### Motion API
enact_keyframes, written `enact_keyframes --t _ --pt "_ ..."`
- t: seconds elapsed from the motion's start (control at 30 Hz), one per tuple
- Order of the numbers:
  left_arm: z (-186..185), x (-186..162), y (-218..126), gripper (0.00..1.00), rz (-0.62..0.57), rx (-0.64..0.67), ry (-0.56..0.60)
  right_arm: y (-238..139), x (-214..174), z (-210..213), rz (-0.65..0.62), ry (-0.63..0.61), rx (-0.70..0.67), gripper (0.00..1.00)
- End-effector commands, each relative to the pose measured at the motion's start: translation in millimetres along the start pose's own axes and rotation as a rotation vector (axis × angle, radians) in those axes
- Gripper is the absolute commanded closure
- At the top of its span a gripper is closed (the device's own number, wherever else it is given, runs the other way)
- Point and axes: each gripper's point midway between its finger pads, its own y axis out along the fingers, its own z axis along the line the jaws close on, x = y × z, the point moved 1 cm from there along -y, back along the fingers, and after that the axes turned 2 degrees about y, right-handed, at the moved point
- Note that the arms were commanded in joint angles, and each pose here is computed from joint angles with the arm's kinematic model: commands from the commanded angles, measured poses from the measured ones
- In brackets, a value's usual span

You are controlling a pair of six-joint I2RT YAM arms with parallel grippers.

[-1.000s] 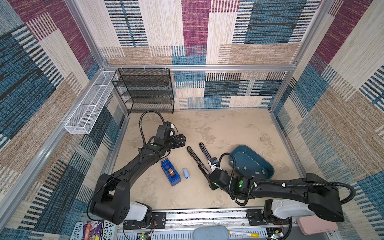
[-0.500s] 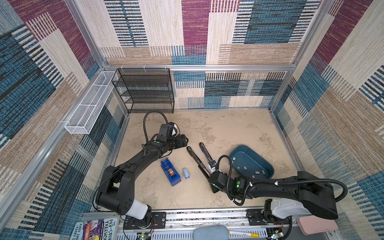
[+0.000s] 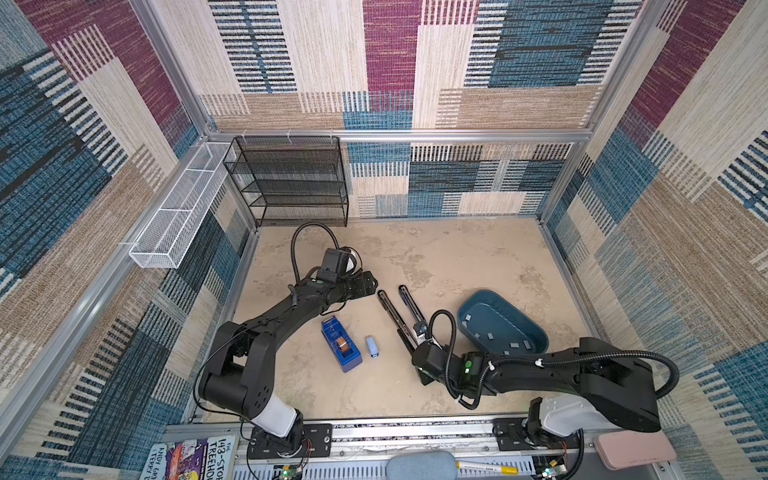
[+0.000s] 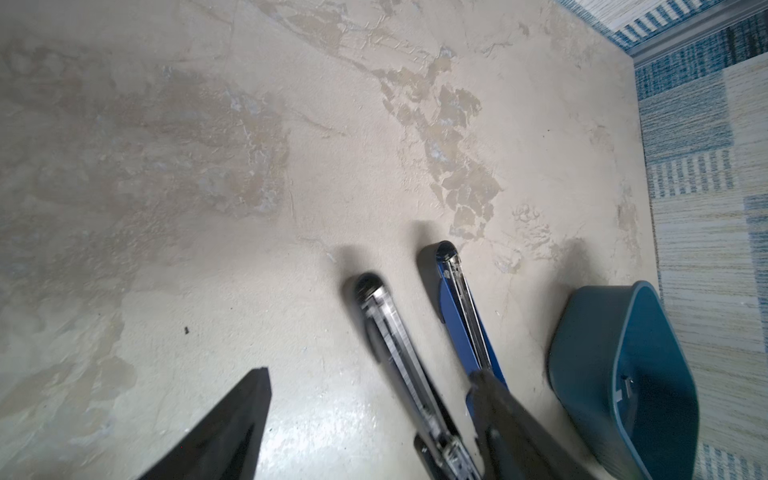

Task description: Load the staples into the stapler

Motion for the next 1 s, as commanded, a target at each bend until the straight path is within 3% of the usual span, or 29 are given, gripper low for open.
enact_keyframes --t 0.0,0.47,0.7,0.97 --pt "-1.3 2.0 2.2 0.2 0.004 -0.003 -0.004 1.0 3.9 0.8 -0.012 0.011 -0.006 0.84" --pt "-6.3 -10.9 9.7 0.2 0.033 -0.077 -0.097 6.1 29.2 33.5 -0.065 0.074 0.104 0.96" --pt "-6.5 -18.3 15.2 0.2 0.053 -0.107 -0.147 14.6 38.3 50.8 -0.042 0.17 0.179 1.0" --pt "-3.2 -19.3 19.4 0.21 0.07 -0.115 -0.175 30.0 33.9 38.3 0.02 0.303 0.18 1.0"
